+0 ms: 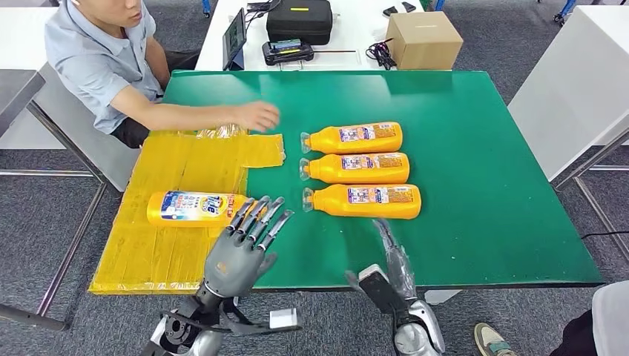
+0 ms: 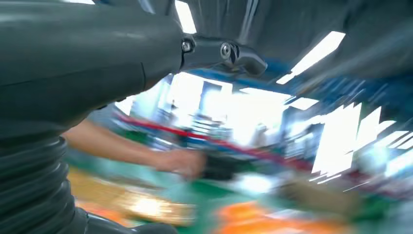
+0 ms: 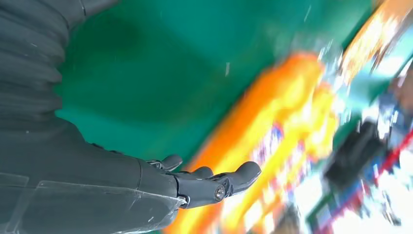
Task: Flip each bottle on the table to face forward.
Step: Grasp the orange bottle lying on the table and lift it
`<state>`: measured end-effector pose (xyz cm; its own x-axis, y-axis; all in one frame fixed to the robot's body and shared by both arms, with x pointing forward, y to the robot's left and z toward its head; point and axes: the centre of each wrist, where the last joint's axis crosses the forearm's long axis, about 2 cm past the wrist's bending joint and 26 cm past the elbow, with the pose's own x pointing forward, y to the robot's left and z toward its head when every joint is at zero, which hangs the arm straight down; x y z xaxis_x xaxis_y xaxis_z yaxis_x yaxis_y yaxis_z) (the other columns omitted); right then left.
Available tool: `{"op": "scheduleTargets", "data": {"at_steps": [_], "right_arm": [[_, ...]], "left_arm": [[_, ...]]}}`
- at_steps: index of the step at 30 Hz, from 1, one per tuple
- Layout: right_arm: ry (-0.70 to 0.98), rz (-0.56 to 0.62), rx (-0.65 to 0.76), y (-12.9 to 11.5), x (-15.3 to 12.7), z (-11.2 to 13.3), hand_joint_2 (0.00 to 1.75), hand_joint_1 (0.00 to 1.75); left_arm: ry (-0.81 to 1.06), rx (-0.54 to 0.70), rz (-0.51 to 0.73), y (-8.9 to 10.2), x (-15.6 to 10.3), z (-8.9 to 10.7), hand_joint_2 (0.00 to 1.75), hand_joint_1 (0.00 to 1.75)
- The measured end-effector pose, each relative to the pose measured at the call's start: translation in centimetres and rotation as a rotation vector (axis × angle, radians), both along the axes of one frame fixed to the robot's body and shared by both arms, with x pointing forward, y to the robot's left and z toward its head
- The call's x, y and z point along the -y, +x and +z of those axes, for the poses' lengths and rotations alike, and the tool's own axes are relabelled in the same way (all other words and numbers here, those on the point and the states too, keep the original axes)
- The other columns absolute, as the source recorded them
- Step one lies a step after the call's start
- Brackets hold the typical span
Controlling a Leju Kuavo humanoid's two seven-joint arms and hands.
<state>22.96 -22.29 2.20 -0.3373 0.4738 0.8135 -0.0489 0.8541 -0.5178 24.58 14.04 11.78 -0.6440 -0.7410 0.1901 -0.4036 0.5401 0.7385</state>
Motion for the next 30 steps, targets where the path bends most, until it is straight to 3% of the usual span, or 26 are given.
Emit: {"op": "scheduleTargets", "data": {"at_steps": [2, 5, 8, 17, 30], "right_arm": [[-0.139, -0.056, 0.077, 0.2, 0.5, 0.5, 1.75, 0.0], [-0.29, -0.105, 0.157, 0.8, 1.5, 1.1, 1.75, 0.0], [-0.419, -0.124, 0.202, 1.6, 2.5, 1.6, 1.75, 0.0], [-0.601, -0.117, 0.257, 4.7, 4.2, 2.9, 1.75, 0.0], [-0.68, -0.083, 0.234, 6.3, 3.8, 2.8, 1.75, 0.0]], "left_arm": [[-0.182, -0.013, -0.068, -0.6, 0.8, -0.2, 1.75, 0.0], [-0.428, -0.138, -0.073, -1.3, 2.2, -1.0, 1.75, 0.0], [-0.543, -0.25, -0.096, -2.0, 3.6, -1.6, 1.75, 0.0], [-0.707, -0.44, -0.235, -2.5, 5.5, -2.0, 1.75, 0.0], [-0.784, -0.451, -0.259, -2.5, 5.8, -2.0, 1.75, 0.0]]}}
